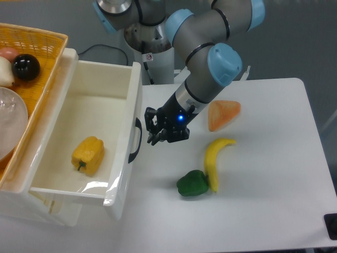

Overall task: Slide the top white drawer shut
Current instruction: 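Push the drawer front toward the cabinet with the gripper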

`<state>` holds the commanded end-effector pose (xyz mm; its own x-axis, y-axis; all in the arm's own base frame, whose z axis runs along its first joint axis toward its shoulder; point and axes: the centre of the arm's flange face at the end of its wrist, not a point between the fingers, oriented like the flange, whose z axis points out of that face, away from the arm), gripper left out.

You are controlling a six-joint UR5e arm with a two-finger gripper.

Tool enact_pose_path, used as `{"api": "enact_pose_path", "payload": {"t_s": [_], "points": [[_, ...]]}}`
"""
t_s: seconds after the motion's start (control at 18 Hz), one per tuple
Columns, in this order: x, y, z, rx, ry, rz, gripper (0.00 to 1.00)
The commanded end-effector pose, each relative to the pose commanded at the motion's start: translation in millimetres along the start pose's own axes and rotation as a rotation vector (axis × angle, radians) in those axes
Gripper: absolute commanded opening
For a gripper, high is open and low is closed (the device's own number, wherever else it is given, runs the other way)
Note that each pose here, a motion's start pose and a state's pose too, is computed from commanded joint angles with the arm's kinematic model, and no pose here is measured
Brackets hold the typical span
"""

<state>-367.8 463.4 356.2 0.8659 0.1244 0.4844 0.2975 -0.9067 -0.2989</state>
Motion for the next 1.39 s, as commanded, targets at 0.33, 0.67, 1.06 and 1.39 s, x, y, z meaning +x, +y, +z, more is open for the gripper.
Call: {"api": "enact_pose_path", "payload": {"t_s": [0.33, 0.67, 1.06, 1.39], "points": [[-1, 1, 9, -0.012, 0.011, -0.003, 0.1], [-1, 1, 16, -0.013, 0.033, -0.011, 0.06], [3, -1, 18, 0.009, 0.06, -0.01, 0.03], [4, -1, 19, 0.007, 0.076, -0.019, 0.01]]}}
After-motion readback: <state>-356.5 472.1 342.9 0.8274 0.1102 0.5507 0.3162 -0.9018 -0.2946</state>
